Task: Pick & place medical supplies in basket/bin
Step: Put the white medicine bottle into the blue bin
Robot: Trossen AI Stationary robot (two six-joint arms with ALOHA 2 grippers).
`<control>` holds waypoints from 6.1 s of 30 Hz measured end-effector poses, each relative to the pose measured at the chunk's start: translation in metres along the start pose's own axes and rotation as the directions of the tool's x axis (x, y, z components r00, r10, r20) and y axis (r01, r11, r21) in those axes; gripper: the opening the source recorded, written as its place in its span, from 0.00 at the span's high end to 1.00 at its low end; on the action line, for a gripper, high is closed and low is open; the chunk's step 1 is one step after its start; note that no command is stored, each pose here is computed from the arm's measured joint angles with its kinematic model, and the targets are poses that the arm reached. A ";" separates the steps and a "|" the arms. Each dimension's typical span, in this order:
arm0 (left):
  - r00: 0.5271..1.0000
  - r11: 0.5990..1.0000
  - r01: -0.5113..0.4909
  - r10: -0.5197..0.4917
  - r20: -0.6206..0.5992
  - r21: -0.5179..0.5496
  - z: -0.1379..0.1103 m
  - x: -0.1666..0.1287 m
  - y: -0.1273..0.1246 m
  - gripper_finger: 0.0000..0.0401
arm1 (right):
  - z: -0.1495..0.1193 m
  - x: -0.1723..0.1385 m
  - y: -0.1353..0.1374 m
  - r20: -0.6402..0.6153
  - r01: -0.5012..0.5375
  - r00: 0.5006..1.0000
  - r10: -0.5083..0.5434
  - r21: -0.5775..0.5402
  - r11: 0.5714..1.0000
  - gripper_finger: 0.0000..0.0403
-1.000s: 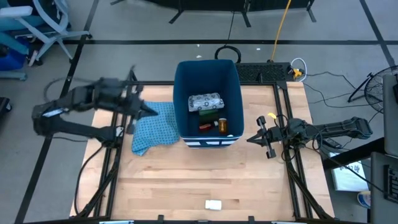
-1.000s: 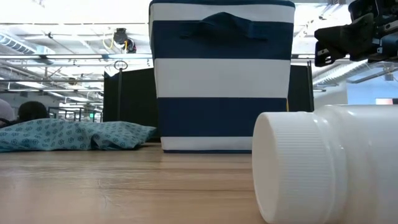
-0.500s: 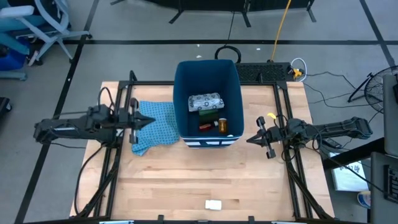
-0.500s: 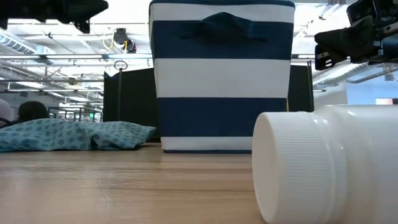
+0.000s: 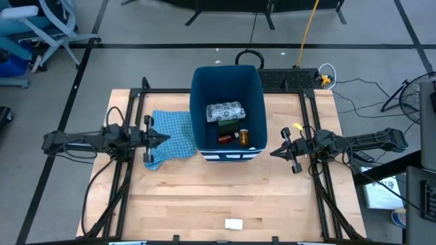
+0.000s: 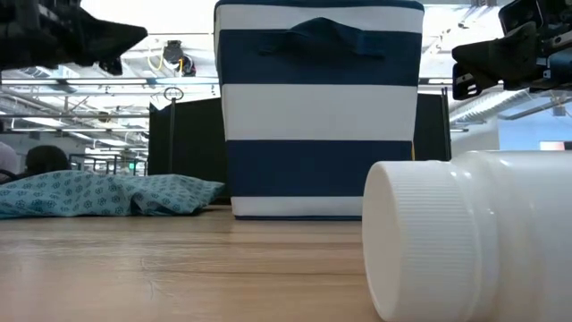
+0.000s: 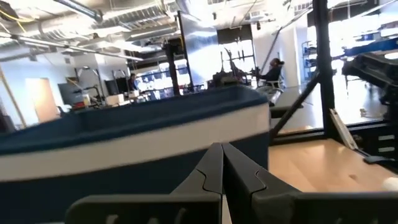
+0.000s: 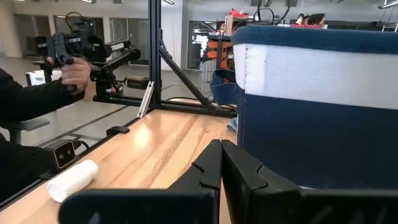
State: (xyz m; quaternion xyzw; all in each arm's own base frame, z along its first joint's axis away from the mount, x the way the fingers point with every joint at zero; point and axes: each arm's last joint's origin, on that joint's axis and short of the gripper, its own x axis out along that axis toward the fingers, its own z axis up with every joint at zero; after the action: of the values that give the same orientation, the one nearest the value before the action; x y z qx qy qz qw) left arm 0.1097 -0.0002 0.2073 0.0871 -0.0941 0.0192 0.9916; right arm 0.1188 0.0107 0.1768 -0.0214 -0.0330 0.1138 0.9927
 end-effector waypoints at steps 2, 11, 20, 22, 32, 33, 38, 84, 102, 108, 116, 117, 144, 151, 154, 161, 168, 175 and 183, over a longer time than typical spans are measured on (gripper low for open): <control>1.000 1.000 0.015 -0.015 -0.007 -0.009 -0.007 -0.001 -0.002 1.00 | 0.000 0.000 0.000 0.000 -0.001 1.000 0.001 0.000 1.000 1.00; 0.999 0.999 0.038 -0.039 -0.026 -0.037 -0.013 -0.001 -0.003 0.99 | 0.001 0.000 0.000 0.012 -0.001 1.000 0.000 0.033 0.999 1.00; 0.999 0.999 0.034 -0.034 -0.026 -0.028 -0.013 -0.001 -0.003 0.95 | 0.019 -0.001 0.005 0.178 -0.134 0.976 0.125 0.036 0.990 1.00; 0.999 0.999 0.034 -0.034 -0.026 -0.028 -0.013 -0.001 -0.003 0.96 | 0.021 0.001 0.007 0.157 -0.145 0.978 0.140 0.015 0.989 1.00; 0.999 0.998 0.027 -0.029 -0.035 -0.058 -0.014 -0.001 -0.003 0.97 | 0.118 0.035 0.017 0.073 -0.103 0.992 0.105 -0.033 0.994 0.90; 0.999 0.998 0.023 -0.026 -0.043 -0.057 -0.015 -0.001 -0.003 0.96 | 0.127 0.041 0.020 0.043 -0.104 0.993 0.106 -0.031 0.994 0.89; 0.997 0.998 -0.016 0.011 -0.083 -0.054 -0.018 -0.001 -0.002 0.91 | 0.162 0.079 0.044 -0.104 -0.144 0.985 0.140 -0.035 0.989 0.84; 0.981 0.991 -0.102 0.086 -0.175 -0.084 -0.026 -0.002 -0.001 0.91 | -0.025 0.239 0.221 -0.705 0.145 0.709 -0.011 0.130 0.981 0.43; 0.975 0.986 -0.151 0.137 -0.175 -0.073 -0.025 -0.002 0.000 0.91 | -0.065 0.237 0.231 -0.775 0.180 0.632 0.014 0.164 0.970 0.48; 0.975 0.985 -0.151 0.136 -0.175 -0.079 -0.025 -0.002 0.000 0.91 | -0.063 0.239 0.232 -0.759 0.113 0.651 0.026 0.131 0.985 0.54; 0.975 0.985 -0.150 0.133 -0.176 -0.087 -0.026 -0.002 0.000 0.91 | -0.032 0.245 0.221 -0.709 -0.011 0.702 0.067 0.084 0.996 0.59; 0.975 0.985 -0.150 0.133 -0.176 -0.087 -0.026 -0.002 0.000 0.91 | -0.023 0.245 0.217 -0.697 -0.035 0.712 0.081 0.080 0.996 0.57; 0.970 0.983 -0.148 0.123 -0.209 -0.107 -0.029 -0.003 0.000 0.91 | 0.069 0.042 0.070 0.130 -0.096 0.987 0.096 -0.004 0.995 0.58; 0.967 0.979 -0.154 0.122 -0.223 -0.133 -0.030 -0.003 -0.001 0.91 | 0.038 0.013 0.056 0.257 -0.056 0.965 0.053 0.004 0.998 0.58; 0.966 0.978 -0.155 0.120 -0.229 -0.142 -0.031 -0.003 -0.001 0.91 | 0.030 0.004 0.051 0.277 -0.038 0.960 0.033 0.014 0.999 0.58; 0.966 0.979 -0.155 0.122 -0.229 -0.135 -0.031 -0.003 -0.001 0.91 | 0.027 0.003 0.051 0.259 -0.026 0.965 0.035 -0.040 0.999 0.59; 0.965 0.990 -0.132 0.115 -0.235 -0.056 -0.031 -0.004 -0.001 0.91 | 0.019 0.006 0.052 0.182 -0.033 0.982 0.043 -0.058 0.998 0.59; 0.966 0.992 -0.123 0.116 -0.233 -0.017 -0.031 -0.003 -0.001 0.91 | 0.016 0.008 0.053 0.155 -0.035 0.987 0.050 -0.097 0.995 0.59; 0.966 0.992 -0.123 0.116 -0.232 -0.015 -0.031 -0.003 -0.001 0.91 | 0.025 0.009 0.050 0.221 0.001 0.975 0.023 -0.111 0.994 0.59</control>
State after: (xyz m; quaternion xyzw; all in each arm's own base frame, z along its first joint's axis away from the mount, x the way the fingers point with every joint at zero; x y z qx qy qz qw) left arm 0.1120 0.0044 0.1764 0.0638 0.0161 0.0875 0.9940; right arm 0.1141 0.0626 0.1996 -0.0638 -0.1498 0.1190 0.9795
